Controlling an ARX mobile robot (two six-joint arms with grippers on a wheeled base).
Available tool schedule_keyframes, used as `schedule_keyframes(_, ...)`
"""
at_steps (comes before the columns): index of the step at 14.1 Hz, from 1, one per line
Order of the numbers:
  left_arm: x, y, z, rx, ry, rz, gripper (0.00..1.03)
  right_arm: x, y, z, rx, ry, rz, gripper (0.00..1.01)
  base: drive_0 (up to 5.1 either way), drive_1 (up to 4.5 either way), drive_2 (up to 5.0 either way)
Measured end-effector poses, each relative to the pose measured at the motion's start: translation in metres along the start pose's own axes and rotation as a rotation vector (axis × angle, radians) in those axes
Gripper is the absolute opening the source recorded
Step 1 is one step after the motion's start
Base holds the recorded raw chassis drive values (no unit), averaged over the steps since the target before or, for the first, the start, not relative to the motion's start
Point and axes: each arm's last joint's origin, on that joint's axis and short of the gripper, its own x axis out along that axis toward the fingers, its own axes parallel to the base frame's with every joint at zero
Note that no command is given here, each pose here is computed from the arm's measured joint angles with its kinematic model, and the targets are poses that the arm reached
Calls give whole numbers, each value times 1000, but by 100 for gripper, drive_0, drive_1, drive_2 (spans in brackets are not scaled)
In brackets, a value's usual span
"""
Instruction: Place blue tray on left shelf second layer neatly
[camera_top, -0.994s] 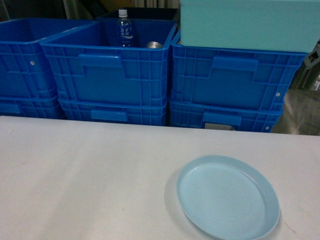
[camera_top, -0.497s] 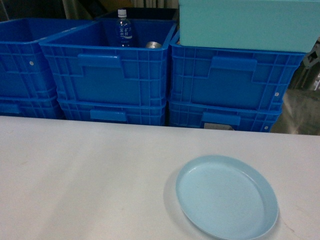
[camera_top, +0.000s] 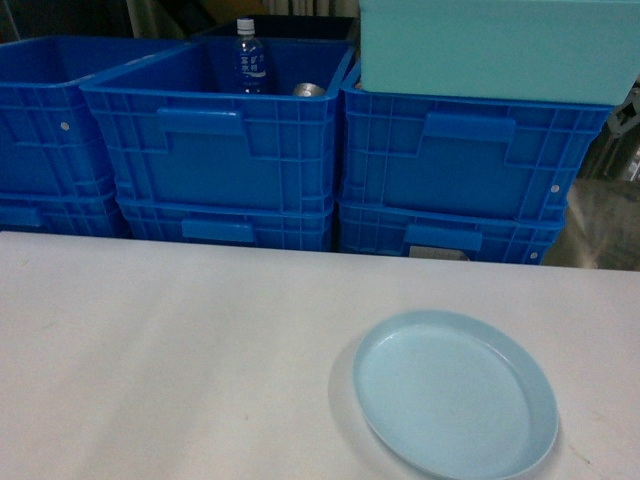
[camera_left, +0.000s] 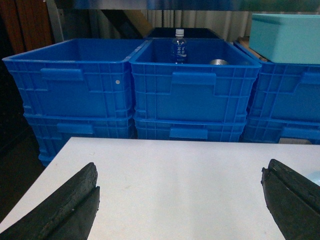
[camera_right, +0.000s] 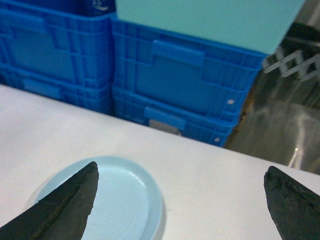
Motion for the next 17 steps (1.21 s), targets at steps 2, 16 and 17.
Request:
schedule_keyframes(2,0,0,0,0,0,0,98,14,11,-12,-14,71,51,98,0,0,0)
schedule_keyframes(16,0,0,0,0,0,0,98,96,11,-115,71,336,-104,98,0,0,0)
schedule_keyframes(17,0,0,0,0,0,0,98,96,15,-119,67,354,-96,98,0,0,0)
